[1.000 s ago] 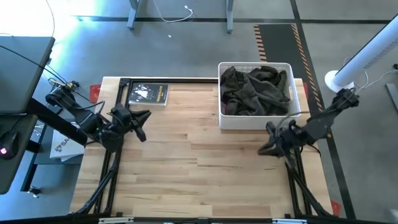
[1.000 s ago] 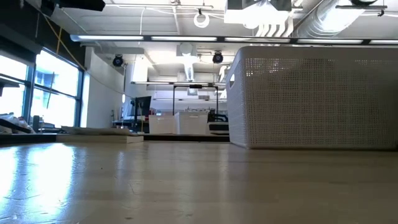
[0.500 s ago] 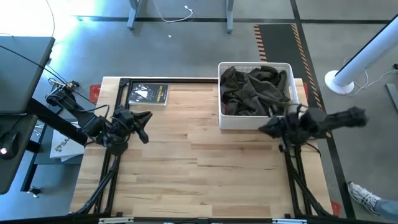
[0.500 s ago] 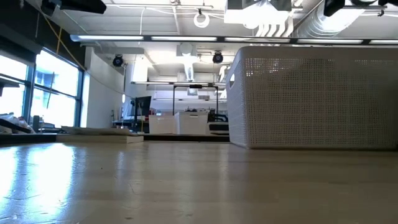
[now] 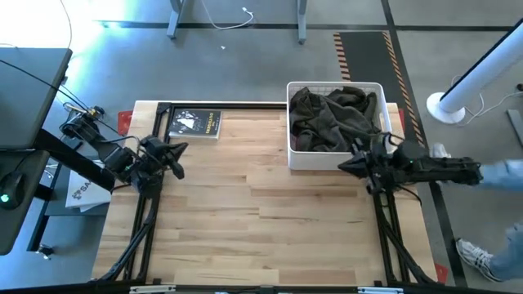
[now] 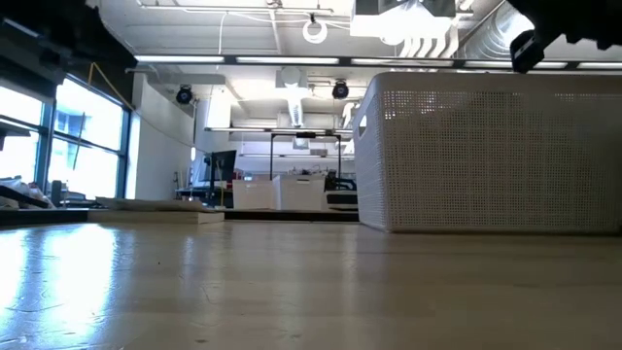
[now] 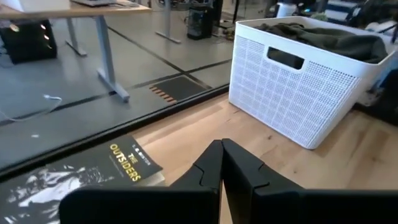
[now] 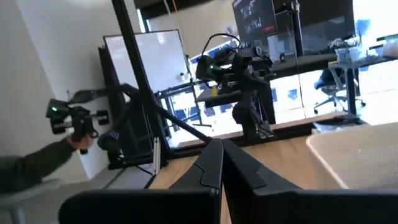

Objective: Sort clothes
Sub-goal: Return to Home Position

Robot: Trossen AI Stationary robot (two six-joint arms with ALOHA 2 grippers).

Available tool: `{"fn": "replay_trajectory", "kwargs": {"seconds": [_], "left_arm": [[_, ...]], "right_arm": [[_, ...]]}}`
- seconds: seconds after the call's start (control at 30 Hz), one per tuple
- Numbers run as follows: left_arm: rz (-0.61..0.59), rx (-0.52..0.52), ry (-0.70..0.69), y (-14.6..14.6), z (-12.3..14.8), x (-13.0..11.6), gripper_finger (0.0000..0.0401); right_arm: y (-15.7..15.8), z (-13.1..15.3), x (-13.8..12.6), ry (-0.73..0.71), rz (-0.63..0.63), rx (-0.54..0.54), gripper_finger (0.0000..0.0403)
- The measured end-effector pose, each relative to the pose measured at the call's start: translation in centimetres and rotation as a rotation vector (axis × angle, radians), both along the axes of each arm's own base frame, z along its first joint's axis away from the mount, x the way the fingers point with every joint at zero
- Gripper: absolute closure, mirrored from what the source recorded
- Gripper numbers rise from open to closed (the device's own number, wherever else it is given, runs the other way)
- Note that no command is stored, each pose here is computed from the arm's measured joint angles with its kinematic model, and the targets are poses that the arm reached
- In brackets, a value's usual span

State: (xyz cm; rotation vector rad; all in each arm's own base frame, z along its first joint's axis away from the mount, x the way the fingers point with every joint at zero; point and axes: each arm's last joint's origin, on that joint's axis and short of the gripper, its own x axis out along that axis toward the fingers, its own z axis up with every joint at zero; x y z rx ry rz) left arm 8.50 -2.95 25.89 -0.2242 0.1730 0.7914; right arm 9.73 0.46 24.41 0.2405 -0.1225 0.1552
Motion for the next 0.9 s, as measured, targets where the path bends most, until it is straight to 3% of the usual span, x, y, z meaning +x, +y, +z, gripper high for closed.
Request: {"fn": "replay_trajectory", "kwargs": {"seconds": [0.17,0.27,0.5,0.63,0.9], "left_arm": [[-0.017,-0.099,-0.146,1.4,-0.6,-1.9,0.0400],[-0.111,-0.121,-0.187,0.9,-1.1,-1.3,0.0400],[-0.314,-0.049,-0.277,0.2,-3.9,1.2,0.0400],[-0.341,-0.027,-0.318,1.1,-4.7,1.9,0.0401],[-0.362,0.038,-0.329,3.5,-3.7,1.9,0.0401]], "right_arm": [[0.0,-1.3,0.4,-0.046,0.000,0.031,0.0403],[0.0,-1.2,0.4,-0.055,-0.002,0.032,0.0403],[0.0,-0.6,0.3,-0.070,0.010,0.015,0.0403],[0.2,-0.7,0.5,-0.054,0.060,0.005,0.0403],[0.2,-0.3,0.2,-0.105,0.124,-0.024,0.0403]]}}
